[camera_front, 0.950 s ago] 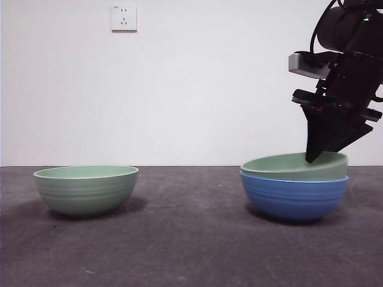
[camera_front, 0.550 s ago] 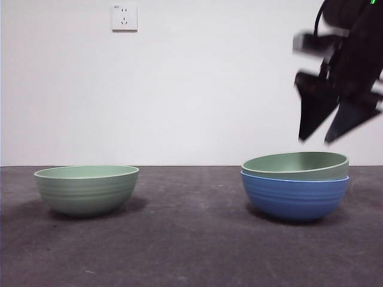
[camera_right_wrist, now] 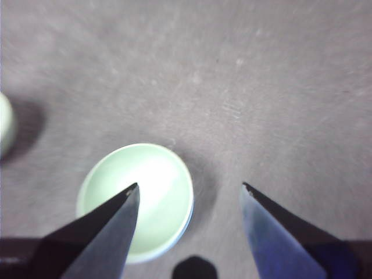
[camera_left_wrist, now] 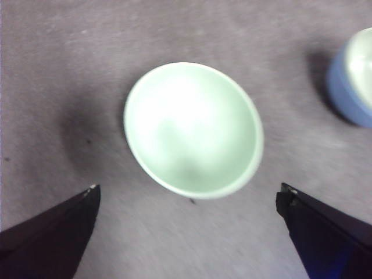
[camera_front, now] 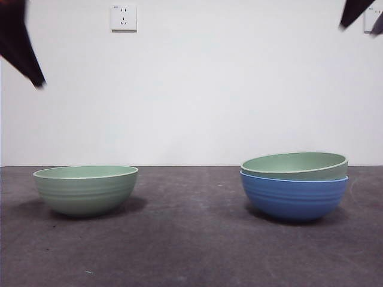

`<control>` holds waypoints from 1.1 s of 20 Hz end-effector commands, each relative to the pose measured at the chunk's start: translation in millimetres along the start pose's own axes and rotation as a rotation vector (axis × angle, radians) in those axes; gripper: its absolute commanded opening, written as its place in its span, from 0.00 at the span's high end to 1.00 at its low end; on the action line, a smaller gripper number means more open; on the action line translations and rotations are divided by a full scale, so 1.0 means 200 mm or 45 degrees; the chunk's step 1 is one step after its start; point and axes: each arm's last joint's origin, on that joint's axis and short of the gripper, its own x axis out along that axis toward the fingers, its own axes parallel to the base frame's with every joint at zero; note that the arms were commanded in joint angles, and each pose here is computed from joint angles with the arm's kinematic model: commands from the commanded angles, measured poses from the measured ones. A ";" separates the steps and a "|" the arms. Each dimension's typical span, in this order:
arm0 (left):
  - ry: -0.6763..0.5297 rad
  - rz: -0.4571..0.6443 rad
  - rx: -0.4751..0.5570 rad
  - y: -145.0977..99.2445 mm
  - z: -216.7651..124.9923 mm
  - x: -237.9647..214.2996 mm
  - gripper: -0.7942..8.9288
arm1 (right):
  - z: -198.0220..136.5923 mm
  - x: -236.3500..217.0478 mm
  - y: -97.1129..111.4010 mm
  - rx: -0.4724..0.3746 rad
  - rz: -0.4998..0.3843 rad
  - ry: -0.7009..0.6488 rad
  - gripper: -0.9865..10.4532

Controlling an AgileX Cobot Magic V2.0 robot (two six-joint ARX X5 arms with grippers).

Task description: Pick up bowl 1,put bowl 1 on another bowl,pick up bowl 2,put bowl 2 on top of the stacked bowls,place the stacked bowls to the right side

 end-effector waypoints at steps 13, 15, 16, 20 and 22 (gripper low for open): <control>0.372 0.186 -0.036 0.10 0.18 0.59 0.57 | -0.21 -0.40 0.07 0.060 -0.004 -0.048 0.67; 0.378 0.183 -0.040 0.10 0.18 0.59 0.78 | -0.21 -0.40 0.07 0.061 -0.004 -0.041 0.67; 0.380 0.175 -0.042 0.10 0.18 0.59 0.84 | -0.21 -0.40 0.07 0.060 -0.001 -0.041 0.67; 0.384 0.175 -0.056 0.09 0.17 0.59 0.86 | -0.21 -0.40 0.07 0.060 -0.001 -0.041 0.67; 0.385 0.178 -0.071 0.09 0.17 0.59 0.86 | -0.21 -0.40 0.07 0.060 -0.001 -0.041 0.67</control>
